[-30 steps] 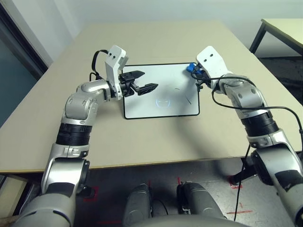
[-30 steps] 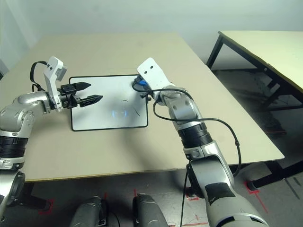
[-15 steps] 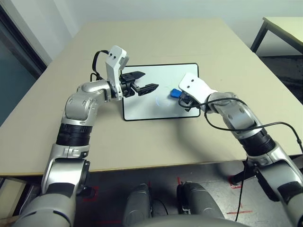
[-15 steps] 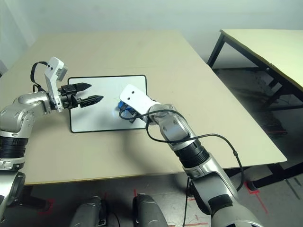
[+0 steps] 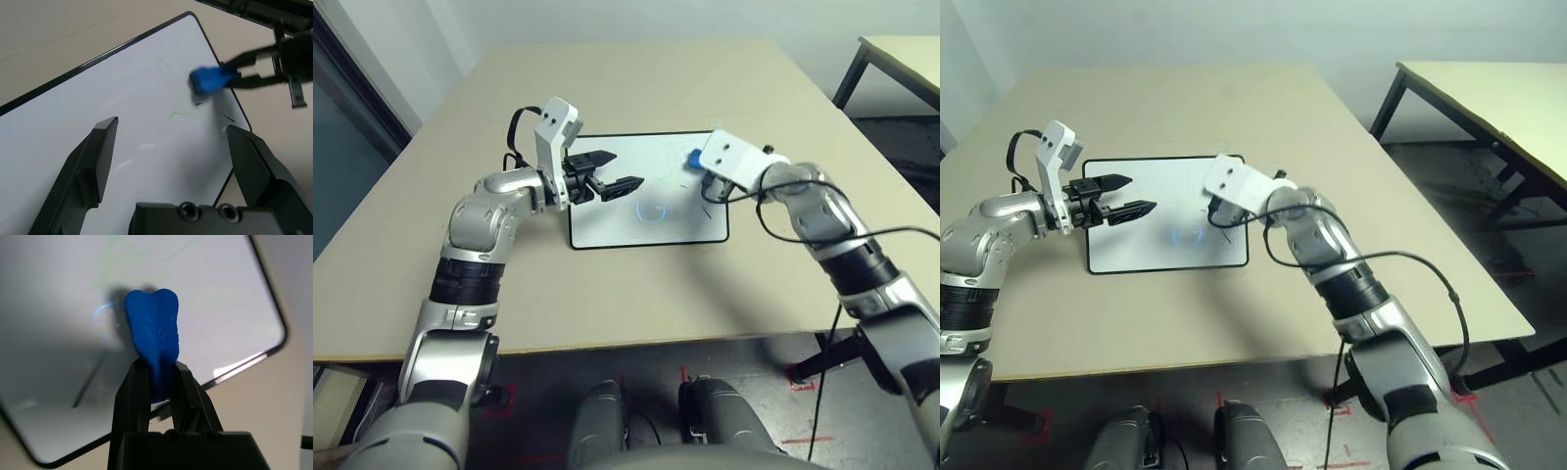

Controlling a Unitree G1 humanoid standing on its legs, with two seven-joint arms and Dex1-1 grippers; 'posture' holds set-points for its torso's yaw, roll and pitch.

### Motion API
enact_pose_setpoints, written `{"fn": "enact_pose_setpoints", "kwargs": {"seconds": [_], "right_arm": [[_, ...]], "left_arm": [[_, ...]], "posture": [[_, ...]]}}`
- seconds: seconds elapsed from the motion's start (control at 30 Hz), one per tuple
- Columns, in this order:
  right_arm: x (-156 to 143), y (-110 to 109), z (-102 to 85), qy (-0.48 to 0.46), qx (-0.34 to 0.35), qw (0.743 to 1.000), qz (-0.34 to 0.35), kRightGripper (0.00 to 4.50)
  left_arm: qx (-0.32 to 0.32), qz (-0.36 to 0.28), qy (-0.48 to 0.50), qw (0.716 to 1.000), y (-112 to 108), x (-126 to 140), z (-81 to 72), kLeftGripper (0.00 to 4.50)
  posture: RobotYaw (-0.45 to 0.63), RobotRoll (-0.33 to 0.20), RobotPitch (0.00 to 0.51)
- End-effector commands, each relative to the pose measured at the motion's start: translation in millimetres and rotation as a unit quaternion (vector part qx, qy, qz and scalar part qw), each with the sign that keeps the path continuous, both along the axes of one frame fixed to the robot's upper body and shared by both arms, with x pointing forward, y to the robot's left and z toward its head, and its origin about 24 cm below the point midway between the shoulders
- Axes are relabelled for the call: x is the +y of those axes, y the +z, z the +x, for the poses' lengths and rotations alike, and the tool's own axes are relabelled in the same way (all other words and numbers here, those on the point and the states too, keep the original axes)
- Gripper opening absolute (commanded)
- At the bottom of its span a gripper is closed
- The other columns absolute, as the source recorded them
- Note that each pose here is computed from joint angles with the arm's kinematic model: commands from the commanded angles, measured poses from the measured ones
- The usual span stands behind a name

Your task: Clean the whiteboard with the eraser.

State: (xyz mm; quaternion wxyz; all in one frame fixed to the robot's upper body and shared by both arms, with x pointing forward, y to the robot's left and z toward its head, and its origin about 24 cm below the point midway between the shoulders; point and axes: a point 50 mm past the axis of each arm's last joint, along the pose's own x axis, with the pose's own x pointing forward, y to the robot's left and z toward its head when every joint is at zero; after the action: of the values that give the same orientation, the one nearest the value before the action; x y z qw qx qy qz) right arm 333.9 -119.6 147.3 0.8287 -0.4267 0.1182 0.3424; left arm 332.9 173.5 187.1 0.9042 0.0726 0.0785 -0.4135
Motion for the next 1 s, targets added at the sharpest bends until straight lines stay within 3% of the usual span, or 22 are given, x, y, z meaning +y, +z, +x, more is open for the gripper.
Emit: {"fn": "enact_pose_setpoints", "kwargs": {"seconds": [0.03,0.13,0.3,0.4,0.77,1.0], "right_arm": [[0,-25,-10.1,-0.001,0.048,0.998,-0.03,0.57],[-2,-21,-3.8,-0.015,0.029,0.999,-0.024,0.57],[-5,14,22.7,-0.049,-0.051,0.997,0.013,0.57],[-5,22,29.9,-0.053,-0.07,0.996,0.022,0.57],[3,-32,-13.5,0.0,0.041,0.999,-0.027,0.56],[-18,-14,6.9,-0.06,0.0,0.998,-0.028,0.56]], "left_arm": [[0.006,0.006,-0.005,1.0,-4,-2,-1.7,4.5],[0.006,0.007,-0.005,1.0,-4,-2,-1.4,4.5],[0.006,0.008,-0.006,1.0,-4,-2,-0.6,4.5],[0.006,0.008,-0.007,1.0,-4,-3,-0.3,4.5],[0.006,0.006,-0.009,1.0,-5,-4,-1.4,4.5],[0.008,0.005,-0.01,1.0,-5,-5,-1.4,4.5]], "posture": [[-0.01,0.0,0.067],[-0.01,0.0,0.066],[-0.02,0.0,0.06],[-0.02,0.0,0.059],[-0.02,0.0,0.064],[-0.02,0.0,0.064]]}}
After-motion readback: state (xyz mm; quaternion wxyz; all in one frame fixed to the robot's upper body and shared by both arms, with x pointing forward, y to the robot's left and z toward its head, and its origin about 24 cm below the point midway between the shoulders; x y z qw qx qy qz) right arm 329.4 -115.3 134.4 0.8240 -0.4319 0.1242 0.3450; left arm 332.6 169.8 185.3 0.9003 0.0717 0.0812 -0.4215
